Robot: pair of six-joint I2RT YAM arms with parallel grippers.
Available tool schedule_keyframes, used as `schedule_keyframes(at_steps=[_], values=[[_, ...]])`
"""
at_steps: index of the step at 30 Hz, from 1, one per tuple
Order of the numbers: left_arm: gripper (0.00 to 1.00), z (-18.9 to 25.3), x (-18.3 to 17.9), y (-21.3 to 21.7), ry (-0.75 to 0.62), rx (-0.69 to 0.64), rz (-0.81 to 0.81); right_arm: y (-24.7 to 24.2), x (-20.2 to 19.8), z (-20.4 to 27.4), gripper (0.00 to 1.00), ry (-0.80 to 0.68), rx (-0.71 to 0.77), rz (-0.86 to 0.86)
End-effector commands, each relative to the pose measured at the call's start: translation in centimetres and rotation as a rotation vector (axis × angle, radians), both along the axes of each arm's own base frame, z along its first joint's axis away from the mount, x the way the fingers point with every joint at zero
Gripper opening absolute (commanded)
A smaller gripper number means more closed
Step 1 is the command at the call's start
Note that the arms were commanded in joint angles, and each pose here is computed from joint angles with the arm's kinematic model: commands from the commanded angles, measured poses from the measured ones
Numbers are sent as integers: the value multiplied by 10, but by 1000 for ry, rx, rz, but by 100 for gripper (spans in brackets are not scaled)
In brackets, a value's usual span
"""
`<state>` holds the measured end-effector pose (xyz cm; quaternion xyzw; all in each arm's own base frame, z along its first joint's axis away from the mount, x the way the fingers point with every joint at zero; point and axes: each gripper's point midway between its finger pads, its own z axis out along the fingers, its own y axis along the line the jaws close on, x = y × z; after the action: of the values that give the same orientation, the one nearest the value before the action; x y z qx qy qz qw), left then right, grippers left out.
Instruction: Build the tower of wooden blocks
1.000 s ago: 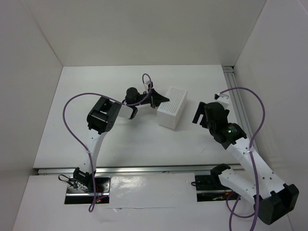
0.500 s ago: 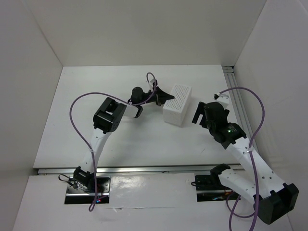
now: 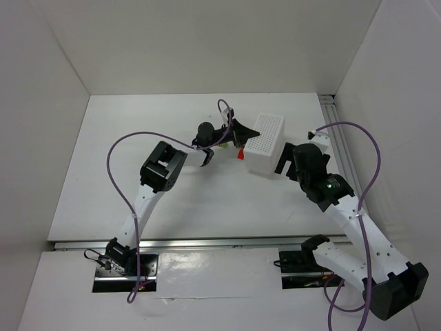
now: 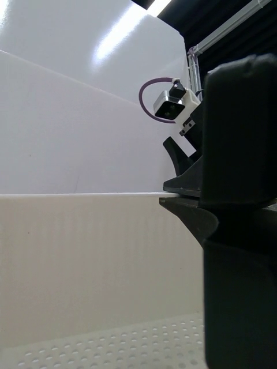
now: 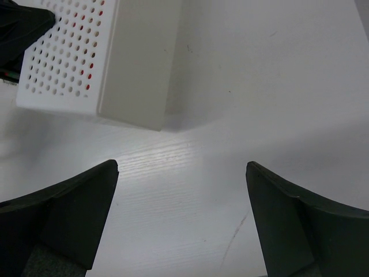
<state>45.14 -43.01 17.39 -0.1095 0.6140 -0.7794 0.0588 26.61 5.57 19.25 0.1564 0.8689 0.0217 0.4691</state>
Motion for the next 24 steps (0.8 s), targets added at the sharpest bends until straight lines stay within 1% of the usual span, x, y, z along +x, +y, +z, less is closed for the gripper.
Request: schedule_keyframes(at_steps=[1, 6, 7, 9, 12, 13, 14, 16, 17, 18, 19, 24], values=[[0, 108, -59, 37, -363, -365, -68, 0, 6, 23, 100, -48, -1, -8], [0, 114, -58, 36, -364, -366, -68, 2, 11, 40, 100, -80, 14, -9], [0, 119, -62, 33, -376, -375, -78, 1, 10, 38, 100, -71, 9, -9], [0, 126, -63, 34, -385, -389, -86, 2, 11, 49, 100, -90, 18, -9], [0, 122, -62, 33, -369, -386, -89, 2, 12, 64, 100, -117, 30, -9], [0, 119, -64, 32, -389, -370, -98, 0, 11, 68, 100, -122, 26, -18], [0, 119, -68, 24, -383, -345, -118, -2, 12, 74, 100, -136, 24, -28], [0, 129, -75, 18, -412, -320, -136, -4, 12, 85, 100, -157, 20, -33], [0, 125, -80, 12, -422, -300, -153, -6, 13, 90, 100, -169, 18, -44], [0, 128, -78, 11, -409, -293, -152, -6, 14, 100, 100, -191, 29, -44], [0, 127, -84, 7, -410, -290, -170, -8, 12, 104, 100, -194, 16, -49], [0, 126, -77, 6, -385, -331, -172, -25, 14, 129, 100, -228, -52, -114]])
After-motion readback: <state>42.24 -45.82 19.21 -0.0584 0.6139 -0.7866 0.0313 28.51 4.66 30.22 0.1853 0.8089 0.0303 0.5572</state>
